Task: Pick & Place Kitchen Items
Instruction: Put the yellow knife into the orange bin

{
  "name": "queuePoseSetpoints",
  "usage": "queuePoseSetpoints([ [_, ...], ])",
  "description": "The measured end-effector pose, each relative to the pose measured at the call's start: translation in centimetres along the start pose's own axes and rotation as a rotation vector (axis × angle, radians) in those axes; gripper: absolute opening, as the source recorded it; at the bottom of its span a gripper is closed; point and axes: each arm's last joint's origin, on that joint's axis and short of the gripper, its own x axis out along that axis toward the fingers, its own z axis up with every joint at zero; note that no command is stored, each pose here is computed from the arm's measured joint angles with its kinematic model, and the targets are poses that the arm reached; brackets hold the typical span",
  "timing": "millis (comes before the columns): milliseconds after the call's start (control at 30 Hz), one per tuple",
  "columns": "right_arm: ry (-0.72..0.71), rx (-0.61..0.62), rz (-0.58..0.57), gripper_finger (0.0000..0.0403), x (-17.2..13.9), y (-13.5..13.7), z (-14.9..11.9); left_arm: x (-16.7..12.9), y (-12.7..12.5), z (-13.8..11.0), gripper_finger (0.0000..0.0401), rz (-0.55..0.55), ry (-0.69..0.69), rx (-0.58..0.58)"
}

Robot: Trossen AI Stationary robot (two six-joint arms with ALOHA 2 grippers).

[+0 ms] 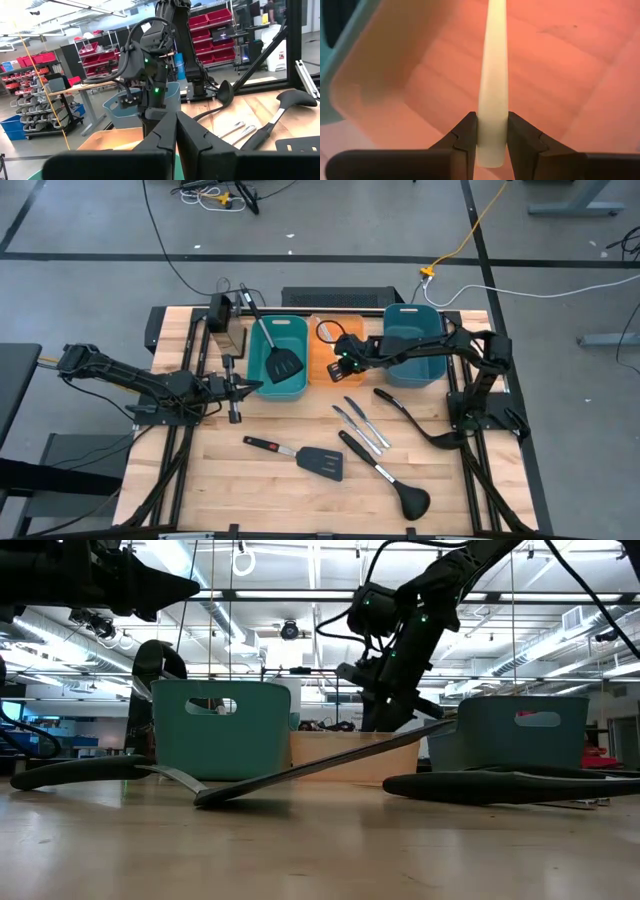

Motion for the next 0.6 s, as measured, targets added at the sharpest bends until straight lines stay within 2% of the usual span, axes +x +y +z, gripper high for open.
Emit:
queuePoseSetpoints([
  [367, 0.065, 0.014, 0.031, 0.0086, 0.06, -0.4, 0.04, 0.0, 0.01, 0.02, 0.001, 0.001, -0.002, -0.001],
  [600, 0.053, -0.027, 0.031, 0.0086, 0.74, -0.46, 0.22, 0.0, 0.01, 0.04, 0.0013, 0.001, -0.004, -0.001],
])
